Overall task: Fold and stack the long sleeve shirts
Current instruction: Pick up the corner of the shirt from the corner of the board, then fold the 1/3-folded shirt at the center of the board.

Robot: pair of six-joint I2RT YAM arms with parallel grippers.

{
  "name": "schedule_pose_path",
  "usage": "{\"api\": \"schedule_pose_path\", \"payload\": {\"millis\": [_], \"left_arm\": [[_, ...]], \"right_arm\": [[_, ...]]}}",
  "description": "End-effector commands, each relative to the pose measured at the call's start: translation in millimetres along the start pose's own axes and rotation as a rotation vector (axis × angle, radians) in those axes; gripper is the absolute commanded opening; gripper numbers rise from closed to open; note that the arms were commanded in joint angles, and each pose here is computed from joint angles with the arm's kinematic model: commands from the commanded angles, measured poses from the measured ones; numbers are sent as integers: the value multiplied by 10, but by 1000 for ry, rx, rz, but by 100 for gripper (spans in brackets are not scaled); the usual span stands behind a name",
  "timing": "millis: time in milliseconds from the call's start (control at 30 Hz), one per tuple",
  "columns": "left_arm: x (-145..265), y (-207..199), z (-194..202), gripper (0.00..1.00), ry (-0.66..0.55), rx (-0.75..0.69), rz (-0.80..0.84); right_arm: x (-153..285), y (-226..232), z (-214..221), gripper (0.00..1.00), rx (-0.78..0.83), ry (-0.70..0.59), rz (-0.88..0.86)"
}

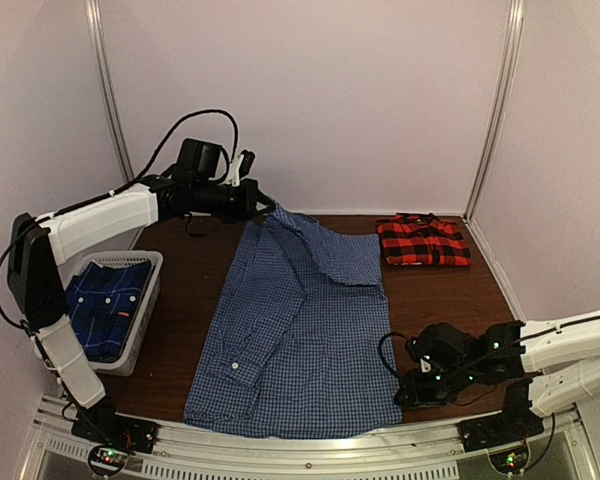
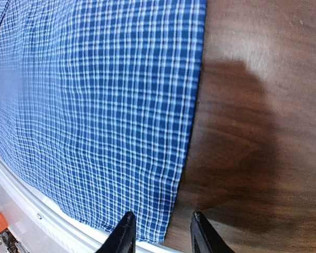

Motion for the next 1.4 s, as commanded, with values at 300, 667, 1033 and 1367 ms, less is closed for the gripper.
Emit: {"api": "schedule_pose_path", "payload": {"millis": [300,667,1033,1367], "left_arm": [[152,-59,-130,0,-71,-36,21],[156,-23,-185,0,-84,-35,12],[200,115,-395,0,-160,-49,-30],[487,513,-618,0,-231,-57,-154]], "right_arm": [[-101,0,308,29,-33,58,56],[-74,71,281,17,-32,-14,87],[197,374,176,1,3,-131,-22],[12,1070,176,0,240,-79,-107]]}}
Point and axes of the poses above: each gripper's point midway between its finger pads, its own x axis back along the fingers, its own y axis along the line the jaws close on, z = x × y, the point moved 10 cm from there along x, back along the fingers, and after that the axes turned 15 degrees about -x, right-handed, at the moved point
